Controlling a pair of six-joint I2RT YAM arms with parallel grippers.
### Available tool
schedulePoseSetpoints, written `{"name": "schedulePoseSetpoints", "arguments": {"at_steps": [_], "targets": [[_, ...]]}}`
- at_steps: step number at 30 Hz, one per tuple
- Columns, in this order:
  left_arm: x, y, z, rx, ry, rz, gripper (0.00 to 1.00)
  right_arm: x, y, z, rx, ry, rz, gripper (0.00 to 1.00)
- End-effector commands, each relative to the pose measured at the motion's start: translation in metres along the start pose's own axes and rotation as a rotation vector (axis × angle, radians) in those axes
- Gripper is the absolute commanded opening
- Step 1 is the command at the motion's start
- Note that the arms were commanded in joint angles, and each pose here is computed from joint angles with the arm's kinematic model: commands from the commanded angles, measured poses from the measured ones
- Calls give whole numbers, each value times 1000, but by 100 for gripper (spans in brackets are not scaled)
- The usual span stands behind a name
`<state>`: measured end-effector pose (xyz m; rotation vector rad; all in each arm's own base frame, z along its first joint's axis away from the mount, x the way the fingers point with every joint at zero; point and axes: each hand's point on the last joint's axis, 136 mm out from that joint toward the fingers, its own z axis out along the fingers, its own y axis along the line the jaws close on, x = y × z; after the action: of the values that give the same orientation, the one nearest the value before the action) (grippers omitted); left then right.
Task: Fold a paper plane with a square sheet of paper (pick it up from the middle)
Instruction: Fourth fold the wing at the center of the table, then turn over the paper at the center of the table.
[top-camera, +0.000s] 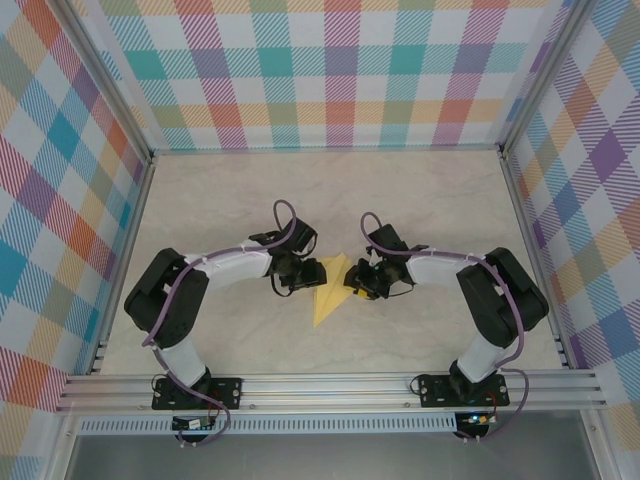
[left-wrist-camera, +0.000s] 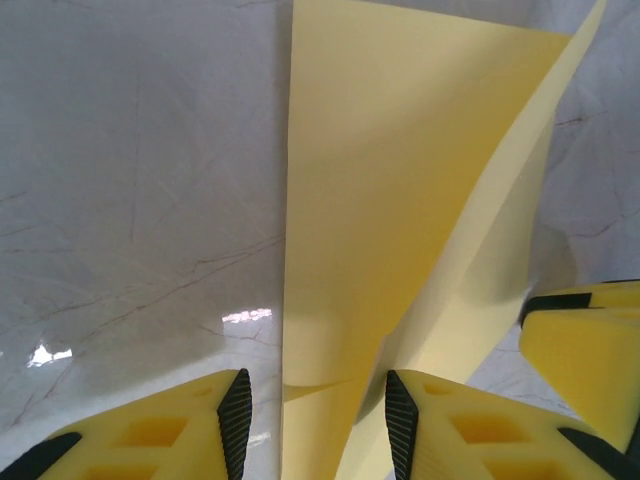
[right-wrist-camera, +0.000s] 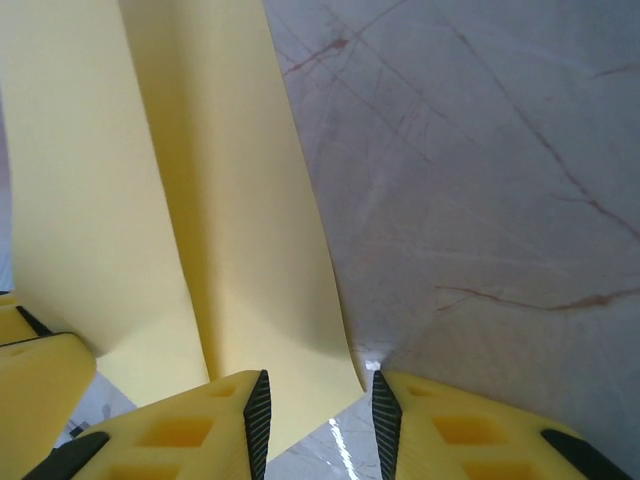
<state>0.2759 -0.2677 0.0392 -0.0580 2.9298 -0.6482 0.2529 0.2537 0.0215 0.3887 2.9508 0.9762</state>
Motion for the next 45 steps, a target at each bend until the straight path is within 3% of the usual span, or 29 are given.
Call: {"name": "schedulePoseSetpoints", "arguments": {"at_steps": [1, 7, 24, 40, 45], "targets": [[2, 4, 4, -42, 23, 25, 42, 3, 0, 10, -1, 25, 29, 35], [6, 10, 14, -72, 57, 35, 39, 3, 12, 12, -73, 26, 26, 30], [15, 10, 27, -83, 103, 48, 30, -3, 38, 10, -150, 33, -34, 29], [19, 16, 26, -111, 89, 38, 26, -21, 58, 8, -216, -39, -57, 43], [18, 15, 25, -102, 80, 30, 26, -21, 60, 16, -212, -6, -53, 41]]}}
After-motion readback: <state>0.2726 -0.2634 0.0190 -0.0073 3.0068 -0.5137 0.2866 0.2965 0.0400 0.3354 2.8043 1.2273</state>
